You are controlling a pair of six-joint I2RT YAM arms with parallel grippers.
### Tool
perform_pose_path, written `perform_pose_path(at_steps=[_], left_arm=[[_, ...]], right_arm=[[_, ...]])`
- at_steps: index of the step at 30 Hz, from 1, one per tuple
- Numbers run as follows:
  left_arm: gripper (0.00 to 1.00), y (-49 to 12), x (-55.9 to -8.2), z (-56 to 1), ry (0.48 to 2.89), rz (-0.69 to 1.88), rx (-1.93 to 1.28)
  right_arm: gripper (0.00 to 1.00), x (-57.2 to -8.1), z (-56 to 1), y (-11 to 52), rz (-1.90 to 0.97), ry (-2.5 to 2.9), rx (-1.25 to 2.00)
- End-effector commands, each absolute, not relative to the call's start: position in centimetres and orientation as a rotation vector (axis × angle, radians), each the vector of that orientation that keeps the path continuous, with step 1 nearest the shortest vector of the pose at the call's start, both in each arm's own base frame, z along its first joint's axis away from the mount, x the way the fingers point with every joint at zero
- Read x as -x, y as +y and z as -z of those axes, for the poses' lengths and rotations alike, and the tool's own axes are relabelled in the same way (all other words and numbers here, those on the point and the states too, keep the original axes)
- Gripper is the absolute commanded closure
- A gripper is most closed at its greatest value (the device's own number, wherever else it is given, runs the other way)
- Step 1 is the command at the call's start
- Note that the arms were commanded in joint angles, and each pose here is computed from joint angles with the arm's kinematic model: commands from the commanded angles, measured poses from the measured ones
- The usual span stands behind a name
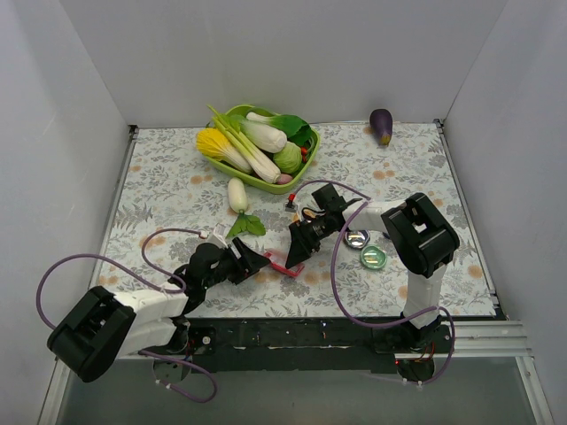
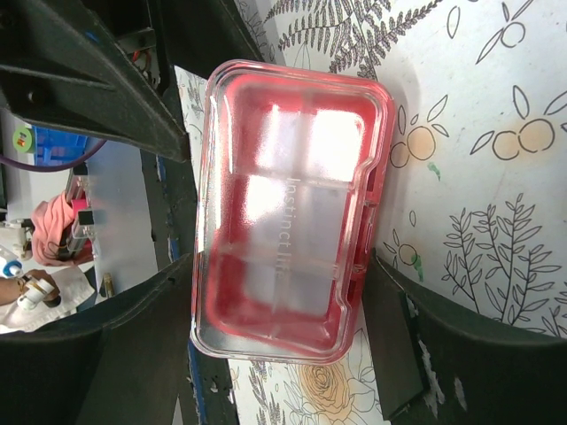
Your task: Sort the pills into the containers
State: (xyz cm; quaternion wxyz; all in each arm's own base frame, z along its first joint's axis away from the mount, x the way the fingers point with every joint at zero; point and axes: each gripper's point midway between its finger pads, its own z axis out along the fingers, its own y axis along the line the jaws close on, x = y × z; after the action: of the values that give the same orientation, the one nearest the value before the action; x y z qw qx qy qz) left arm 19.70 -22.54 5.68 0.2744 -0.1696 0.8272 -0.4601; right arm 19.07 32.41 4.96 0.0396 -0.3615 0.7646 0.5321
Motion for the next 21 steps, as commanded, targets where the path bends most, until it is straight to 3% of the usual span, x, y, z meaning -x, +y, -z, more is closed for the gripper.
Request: perform_pose_path(at_steps=[1, 15, 18, 21], left_arm=[[0.38, -22.7, -20.4, -5.7, 2.216, 1.247, 0.482], [0.39, -23.1, -21.3, -2.7, 2.326, 1.171, 0.603], [0.4, -23.1, -21.3, -1.8, 2.377, 1.132, 0.623], [0.4, -23.0, -20.9, -0.9, 2.415, 1.114, 0.634]], right_arm=[[0.83, -19.6, -6.7, 33.1, -1.635, 2.269, 1.149], [0.82, -19.7, -5.9, 33.1, -1.561, 2.275, 1.2], [0.77, -19.8, -5.8, 33.2, -1.512, 2.275, 1.23], [0.65, -19.9, -5.8, 33.3, -1.487, 2.274, 1.244]])
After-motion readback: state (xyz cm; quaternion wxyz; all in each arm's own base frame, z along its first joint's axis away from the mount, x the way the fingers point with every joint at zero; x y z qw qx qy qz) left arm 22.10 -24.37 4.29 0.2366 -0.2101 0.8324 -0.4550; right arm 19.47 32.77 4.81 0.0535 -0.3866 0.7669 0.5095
